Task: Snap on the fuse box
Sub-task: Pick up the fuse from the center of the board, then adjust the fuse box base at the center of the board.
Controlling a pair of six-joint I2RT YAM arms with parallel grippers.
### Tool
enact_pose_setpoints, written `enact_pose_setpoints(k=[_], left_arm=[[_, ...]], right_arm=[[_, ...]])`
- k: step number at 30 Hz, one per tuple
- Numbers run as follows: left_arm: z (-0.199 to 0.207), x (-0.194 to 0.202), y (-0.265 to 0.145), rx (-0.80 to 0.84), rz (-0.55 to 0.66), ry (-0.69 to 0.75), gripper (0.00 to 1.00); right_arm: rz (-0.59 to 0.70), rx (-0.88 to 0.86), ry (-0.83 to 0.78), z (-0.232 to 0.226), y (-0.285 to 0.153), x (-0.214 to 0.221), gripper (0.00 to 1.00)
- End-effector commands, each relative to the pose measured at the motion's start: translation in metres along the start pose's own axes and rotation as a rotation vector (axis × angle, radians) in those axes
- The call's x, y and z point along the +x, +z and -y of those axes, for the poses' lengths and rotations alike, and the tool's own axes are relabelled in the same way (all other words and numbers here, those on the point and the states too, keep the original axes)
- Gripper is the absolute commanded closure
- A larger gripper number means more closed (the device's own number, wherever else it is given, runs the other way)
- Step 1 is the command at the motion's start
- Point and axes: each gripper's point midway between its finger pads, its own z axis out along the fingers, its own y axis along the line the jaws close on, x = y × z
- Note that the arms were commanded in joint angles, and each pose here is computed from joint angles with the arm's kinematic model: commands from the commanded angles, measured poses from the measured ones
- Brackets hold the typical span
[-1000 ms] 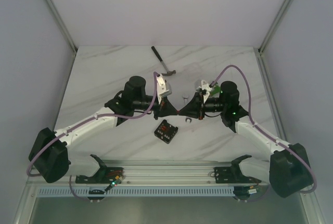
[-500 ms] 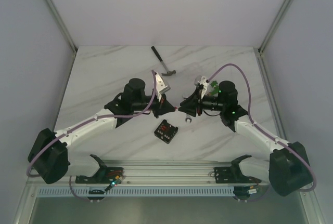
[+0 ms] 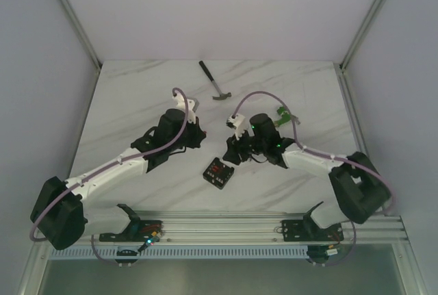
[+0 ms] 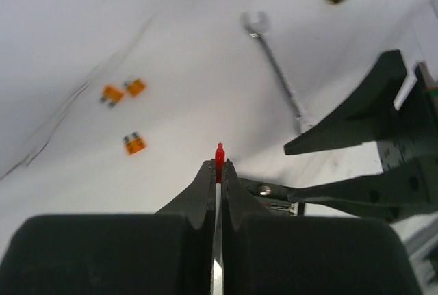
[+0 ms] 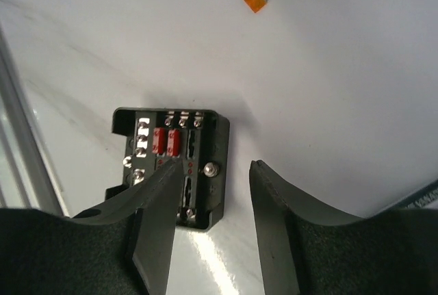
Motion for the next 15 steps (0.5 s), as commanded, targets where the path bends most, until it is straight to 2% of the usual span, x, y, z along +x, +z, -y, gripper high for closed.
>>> enact_pose_setpoints(k=[1,8,15], left_arm=[[-0.042,0.01,-0.009,-0.238,-0.013,-0.117,1.0],[-0.056,0.012,-0.014,-0.304,-0.009,-0.156,1.0],[-0.057,0.01,-0.018,-0.307,-0.007,-0.162,1.0]], right_arm=[[-0.048,0.071,-0.076,0.013,0.019,-0.007,0.5],[-0.126,0.077,-0.095,0.018,0.046,0.007,0.55],[-0.15,0.075,-0.114,0.018,0.059,0.008,0.66]])
